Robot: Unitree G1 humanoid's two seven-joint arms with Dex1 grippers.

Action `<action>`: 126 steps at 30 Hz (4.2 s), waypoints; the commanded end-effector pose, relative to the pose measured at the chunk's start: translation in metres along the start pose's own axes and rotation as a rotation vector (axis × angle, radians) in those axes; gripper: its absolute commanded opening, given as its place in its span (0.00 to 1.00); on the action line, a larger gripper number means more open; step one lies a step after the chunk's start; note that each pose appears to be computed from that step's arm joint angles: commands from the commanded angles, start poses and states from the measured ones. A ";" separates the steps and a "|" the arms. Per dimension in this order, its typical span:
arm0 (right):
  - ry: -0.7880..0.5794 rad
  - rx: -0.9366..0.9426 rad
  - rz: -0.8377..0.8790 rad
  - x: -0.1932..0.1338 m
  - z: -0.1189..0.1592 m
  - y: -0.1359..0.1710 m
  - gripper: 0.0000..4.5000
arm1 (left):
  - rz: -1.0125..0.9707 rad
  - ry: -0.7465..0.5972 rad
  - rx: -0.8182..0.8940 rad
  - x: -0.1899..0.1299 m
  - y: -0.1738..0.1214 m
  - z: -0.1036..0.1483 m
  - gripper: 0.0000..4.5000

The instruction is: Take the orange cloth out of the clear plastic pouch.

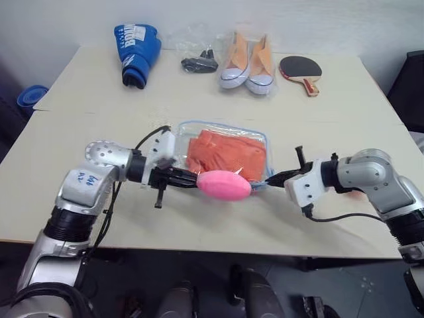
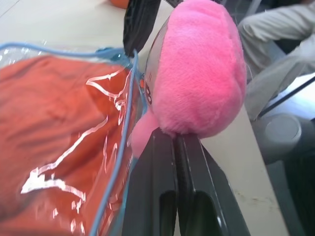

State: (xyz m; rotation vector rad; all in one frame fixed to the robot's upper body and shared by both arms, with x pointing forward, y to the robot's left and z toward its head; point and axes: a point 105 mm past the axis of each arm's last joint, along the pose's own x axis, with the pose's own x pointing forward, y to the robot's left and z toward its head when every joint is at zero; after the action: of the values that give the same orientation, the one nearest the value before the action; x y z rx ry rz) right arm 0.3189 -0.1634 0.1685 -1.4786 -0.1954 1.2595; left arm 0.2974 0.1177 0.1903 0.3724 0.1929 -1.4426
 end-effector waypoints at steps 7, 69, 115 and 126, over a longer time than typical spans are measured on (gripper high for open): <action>0.077 -0.061 -0.016 -0.043 -0.018 0.009 0.01 | 0.286 0.046 -0.117 -0.063 0.014 -0.030 0.00; -0.266 0.890 -0.268 -0.053 0.094 0.008 1.00 | -0.034 0.374 0.917 0.017 0.047 0.001 0.99; 0.090 0.828 -0.401 0.003 0.047 0.036 0.49 | 0.227 -0.067 -0.048 0.080 0.024 0.024 0.00; 0.225 0.756 -0.455 0.018 0.015 0.038 0.49 | 0.212 -0.084 -0.040 0.085 0.019 0.027 0.00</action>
State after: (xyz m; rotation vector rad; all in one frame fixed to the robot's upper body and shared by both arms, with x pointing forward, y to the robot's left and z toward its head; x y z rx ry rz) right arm 0.2931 -0.1570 0.1248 -0.8081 0.1378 0.6884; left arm 0.3309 0.0361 0.1803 0.2760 0.1574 -1.2120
